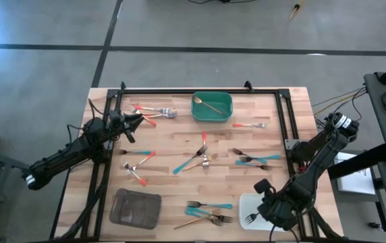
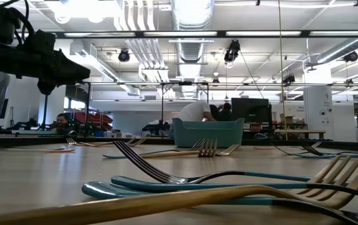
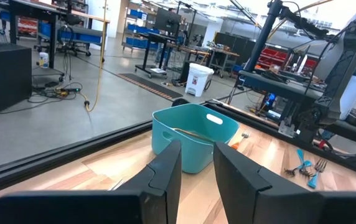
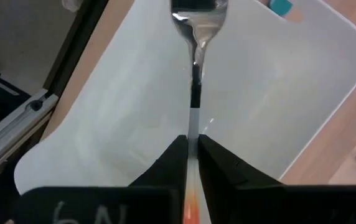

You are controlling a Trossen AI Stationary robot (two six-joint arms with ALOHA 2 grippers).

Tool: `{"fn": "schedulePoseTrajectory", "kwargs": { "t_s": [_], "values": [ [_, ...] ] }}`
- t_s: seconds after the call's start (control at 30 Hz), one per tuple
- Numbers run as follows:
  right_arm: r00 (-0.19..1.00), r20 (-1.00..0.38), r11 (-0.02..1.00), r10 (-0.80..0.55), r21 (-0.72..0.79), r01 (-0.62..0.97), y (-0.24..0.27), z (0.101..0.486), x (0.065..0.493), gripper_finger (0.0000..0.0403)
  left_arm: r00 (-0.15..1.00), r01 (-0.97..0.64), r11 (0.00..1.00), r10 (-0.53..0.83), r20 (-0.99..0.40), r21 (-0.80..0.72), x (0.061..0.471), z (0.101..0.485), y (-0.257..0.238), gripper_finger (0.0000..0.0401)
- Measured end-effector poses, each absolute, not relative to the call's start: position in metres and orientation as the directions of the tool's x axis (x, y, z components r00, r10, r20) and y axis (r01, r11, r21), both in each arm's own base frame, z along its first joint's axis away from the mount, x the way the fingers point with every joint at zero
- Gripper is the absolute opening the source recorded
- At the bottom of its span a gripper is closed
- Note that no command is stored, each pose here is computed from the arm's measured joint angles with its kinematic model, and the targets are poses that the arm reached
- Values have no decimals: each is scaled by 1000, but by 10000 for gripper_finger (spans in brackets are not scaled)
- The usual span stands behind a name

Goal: Sort silverware by color (type)
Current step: Put the orange fork into the white bin, then put the blue fork into the black bin

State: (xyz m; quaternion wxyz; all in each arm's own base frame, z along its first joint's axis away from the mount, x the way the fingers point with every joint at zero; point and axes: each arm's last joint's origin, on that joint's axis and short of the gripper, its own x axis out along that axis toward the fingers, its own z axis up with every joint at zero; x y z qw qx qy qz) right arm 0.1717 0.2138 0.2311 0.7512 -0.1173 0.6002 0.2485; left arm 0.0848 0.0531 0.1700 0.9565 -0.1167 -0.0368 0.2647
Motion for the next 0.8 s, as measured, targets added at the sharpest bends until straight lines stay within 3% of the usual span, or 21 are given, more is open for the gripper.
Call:
{"fn": "schedulePoseTrajectory", "kwargs": {
  "t_s": [0.23, 0.37, 0.63, 0.8],
  "values": [
    [151, -962, 850, 227, 120, -514, 213, 231, 171, 105, 857, -498, 833, 515, 9, -243, 85, 170, 53, 78],
    [151, -962, 850, 227, 120, -513, 213, 231, 171, 126, 857, -498, 833, 515, 9, -242, 85, 170, 53, 78],
    [129, -973, 912, 191, 128, -389, 207, 250, 174, 121, 857, -498, 833, 515, 9, -242, 85, 170, 53, 77],
    [144, -989, 967, 22, -16, -254, 183, 268, 183, 111, 857, -498, 833, 515, 9, -243, 85, 170, 53, 78]
  ]
}}
